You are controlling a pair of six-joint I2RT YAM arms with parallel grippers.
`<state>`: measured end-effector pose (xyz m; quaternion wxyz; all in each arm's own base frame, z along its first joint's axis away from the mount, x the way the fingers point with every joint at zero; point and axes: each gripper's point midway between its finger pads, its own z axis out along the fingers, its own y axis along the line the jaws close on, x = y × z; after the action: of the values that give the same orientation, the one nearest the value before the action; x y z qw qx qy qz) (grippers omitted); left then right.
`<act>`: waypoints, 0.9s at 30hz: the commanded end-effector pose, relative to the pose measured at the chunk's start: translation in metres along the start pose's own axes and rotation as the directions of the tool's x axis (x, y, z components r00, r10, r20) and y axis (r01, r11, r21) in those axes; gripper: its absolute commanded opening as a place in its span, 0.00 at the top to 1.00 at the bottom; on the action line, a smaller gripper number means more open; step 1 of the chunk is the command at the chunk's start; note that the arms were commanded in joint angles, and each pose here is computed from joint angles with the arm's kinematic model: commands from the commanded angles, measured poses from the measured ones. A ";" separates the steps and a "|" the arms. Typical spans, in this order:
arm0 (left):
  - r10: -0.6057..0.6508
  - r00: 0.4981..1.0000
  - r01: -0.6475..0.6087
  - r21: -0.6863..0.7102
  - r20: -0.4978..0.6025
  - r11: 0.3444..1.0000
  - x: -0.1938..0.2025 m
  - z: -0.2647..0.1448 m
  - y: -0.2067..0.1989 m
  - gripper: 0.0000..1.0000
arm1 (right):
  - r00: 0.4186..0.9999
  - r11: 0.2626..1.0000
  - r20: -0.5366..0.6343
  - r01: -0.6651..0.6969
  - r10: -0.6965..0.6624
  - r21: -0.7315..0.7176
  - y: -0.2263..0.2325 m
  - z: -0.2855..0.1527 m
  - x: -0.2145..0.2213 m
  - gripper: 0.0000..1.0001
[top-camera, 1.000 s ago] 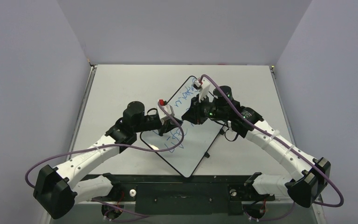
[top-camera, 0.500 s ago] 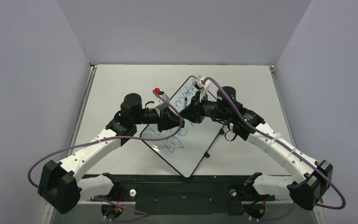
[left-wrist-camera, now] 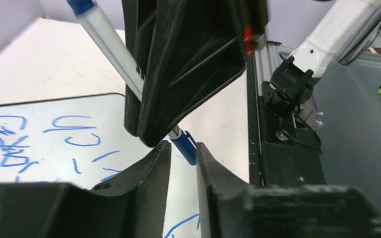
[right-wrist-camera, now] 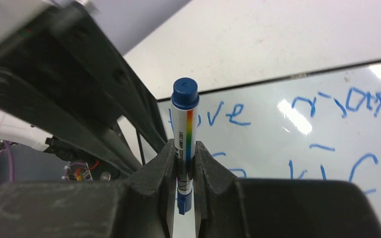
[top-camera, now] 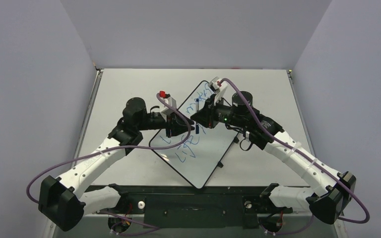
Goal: Write a sentence on the whiteboard
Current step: Put down the whiteboard marker at the center of the board.
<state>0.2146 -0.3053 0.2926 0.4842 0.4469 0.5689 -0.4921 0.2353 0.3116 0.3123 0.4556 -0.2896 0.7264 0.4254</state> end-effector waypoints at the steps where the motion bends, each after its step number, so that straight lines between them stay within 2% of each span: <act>1: 0.303 0.933 -0.284 -0.118 0.195 0.951 -0.090 -0.024 -0.007 0.69 | 0.983 0.983 -0.134 -0.103 0.124 0.152 -0.025 -0.008 0.036 1.00; 7: 0.280 0.945 -0.234 -0.247 0.172 0.940 -0.084 -0.040 0.008 0.43 | 0.984 0.952 -0.114 -0.101 0.139 0.288 -0.047 -0.020 0.026 1.00; 11: 0.245 0.958 -0.174 -0.373 0.151 0.911 -0.079 -0.056 0.021 0.38 | 0.984 0.894 -0.081 -0.111 0.161 0.434 -0.078 -0.035 0.019 1.00; 14: 0.190 0.973 -0.103 -0.488 0.133 0.867 -0.069 -0.074 0.031 0.38 | 0.978 0.801 -0.035 -0.150 0.208 0.580 -0.119 -0.055 0.018 1.00; 16: 0.144 0.983 -0.054 -0.575 0.112 0.816 -0.058 -0.089 0.040 0.38 | 0.971 0.711 -0.009 -0.168 0.237 0.683 -0.148 -0.073 0.023 1.00; 21: 0.040 0.997 0.025 -0.763 0.066 0.646 -0.029 -0.135 0.053 0.38 | 0.959 0.396 0.031 -0.145 0.280 0.907 -0.213 -0.129 0.049 1.00; 23: 0.013 0.999 0.034 -0.820 0.051 0.571 -0.017 -0.154 0.055 0.38 | 0.954 0.267 0.089 -0.169 0.285 0.949 -0.235 -0.151 0.058 1.00; 26: -0.018 0.999 0.037 -0.876 0.033 0.482 0.000 -0.177 0.056 0.37 | 0.951 0.149 0.170 -0.213 0.258 0.966 -0.257 -0.168 0.067 1.00; 27: -0.019 0.999 0.041 -0.894 0.036 0.446 0.005 -0.185 0.056 0.37 | 0.951 0.079 0.188 -0.213 0.246 0.974 -0.266 -0.180 0.075 1.00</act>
<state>0.2459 -0.1602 0.3217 0.6590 0.1878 0.6947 -0.2187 0.3388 0.0789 0.1989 0.4221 0.0978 0.9013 -0.0013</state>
